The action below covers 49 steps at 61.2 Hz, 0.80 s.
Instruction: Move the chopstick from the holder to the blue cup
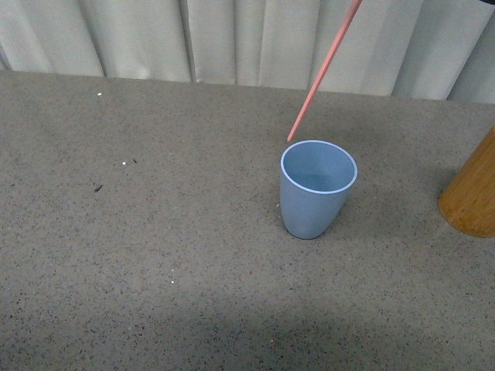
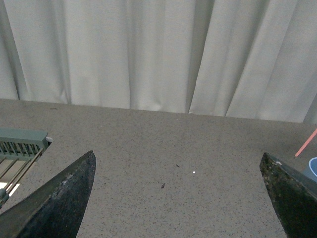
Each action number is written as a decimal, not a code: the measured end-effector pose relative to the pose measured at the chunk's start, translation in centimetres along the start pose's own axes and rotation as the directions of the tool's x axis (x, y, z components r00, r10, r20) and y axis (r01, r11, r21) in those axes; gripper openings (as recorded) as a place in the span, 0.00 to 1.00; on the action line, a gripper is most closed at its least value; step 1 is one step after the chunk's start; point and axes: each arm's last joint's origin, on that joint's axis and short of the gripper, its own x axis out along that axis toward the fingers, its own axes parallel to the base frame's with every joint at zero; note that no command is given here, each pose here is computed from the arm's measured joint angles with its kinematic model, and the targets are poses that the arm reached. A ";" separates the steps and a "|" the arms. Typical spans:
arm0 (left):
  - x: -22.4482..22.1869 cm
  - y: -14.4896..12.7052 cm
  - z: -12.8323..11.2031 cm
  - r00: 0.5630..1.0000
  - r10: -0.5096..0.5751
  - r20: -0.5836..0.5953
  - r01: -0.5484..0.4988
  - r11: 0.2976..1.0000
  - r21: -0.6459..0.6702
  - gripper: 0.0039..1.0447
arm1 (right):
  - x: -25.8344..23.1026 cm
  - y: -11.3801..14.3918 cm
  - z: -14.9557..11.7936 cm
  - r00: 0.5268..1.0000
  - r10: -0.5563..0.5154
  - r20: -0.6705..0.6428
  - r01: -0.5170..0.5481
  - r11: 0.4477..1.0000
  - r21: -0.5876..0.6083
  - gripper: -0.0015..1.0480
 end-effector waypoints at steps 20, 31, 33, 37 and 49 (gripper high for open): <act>0.0 0.0 0.0 1.000 0.000 0.000 0.000 1.000 0.000 0.94 | -4.5 1.8 3.8 0.991 0.063 0.121 -0.062 0.998 -0.009 0.01; 0.0 0.0 0.0 1.000 0.000 0.000 0.000 1.000 0.000 0.94 | -5.9 1.1 2.1 0.994 0.055 0.090 -0.055 0.998 0.004 0.01; 0.0 0.0 0.0 1.000 0.000 0.000 0.000 1.000 0.000 0.94 | -6.2 1.0 1.8 0.995 0.053 0.087 -0.054 0.999 0.007 0.01; 0.0 0.0 0.0 1.000 0.000 0.000 0.000 1.000 0.000 0.94 | -6.7 0.8 1.6 0.995 0.053 0.089 -0.054 0.998 0.013 0.01; 0.0 0.0 0.0 1.000 0.000 0.000 0.000 1.000 0.000 0.94 | -7.6 0.2 1.0 0.995 0.050 0.089 -0.053 0.998 0.032 0.01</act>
